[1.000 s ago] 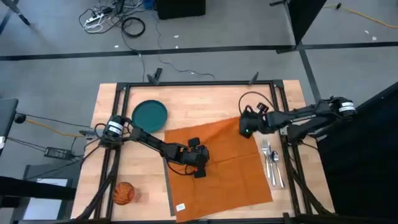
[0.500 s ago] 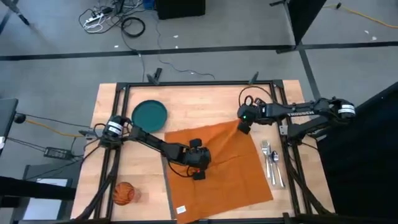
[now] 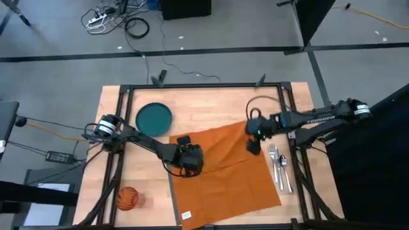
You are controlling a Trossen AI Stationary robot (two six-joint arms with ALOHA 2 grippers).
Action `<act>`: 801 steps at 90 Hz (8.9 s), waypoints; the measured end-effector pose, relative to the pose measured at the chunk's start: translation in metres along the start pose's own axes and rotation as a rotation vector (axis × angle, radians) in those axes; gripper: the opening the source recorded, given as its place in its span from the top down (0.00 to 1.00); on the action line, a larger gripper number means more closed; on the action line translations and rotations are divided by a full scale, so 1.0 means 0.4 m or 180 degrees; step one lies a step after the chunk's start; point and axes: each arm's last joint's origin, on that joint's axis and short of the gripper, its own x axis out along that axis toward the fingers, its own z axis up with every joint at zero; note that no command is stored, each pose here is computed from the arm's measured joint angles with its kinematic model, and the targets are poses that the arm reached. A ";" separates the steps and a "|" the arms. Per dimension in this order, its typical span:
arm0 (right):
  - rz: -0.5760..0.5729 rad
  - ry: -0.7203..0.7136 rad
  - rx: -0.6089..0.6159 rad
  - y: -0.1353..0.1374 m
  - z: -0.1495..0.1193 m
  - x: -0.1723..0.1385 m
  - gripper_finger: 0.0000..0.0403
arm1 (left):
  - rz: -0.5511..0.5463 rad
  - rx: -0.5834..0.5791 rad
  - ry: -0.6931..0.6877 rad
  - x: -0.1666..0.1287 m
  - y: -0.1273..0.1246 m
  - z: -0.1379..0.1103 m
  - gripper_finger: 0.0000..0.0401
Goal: Set table place
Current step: Fold the orange table napkin
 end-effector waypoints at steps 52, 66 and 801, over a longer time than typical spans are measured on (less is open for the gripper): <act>0.0166 0.0307 -0.0043 0.134 -0.195 0.114 0.50 | 0.0352 0.0207 0.0291 0.018 0.077 0.005 0.63; 0.0351 0.0127 -0.0265 0.156 -0.150 0.071 0.50 | 0.0095 0.0025 -0.0225 -0.136 0.063 0.083 0.63; -0.0290 0.0191 -0.0517 -0.033 0.045 -0.020 0.45 | 0.0544 0.0435 0.0828 -0.171 0.082 -0.010 0.54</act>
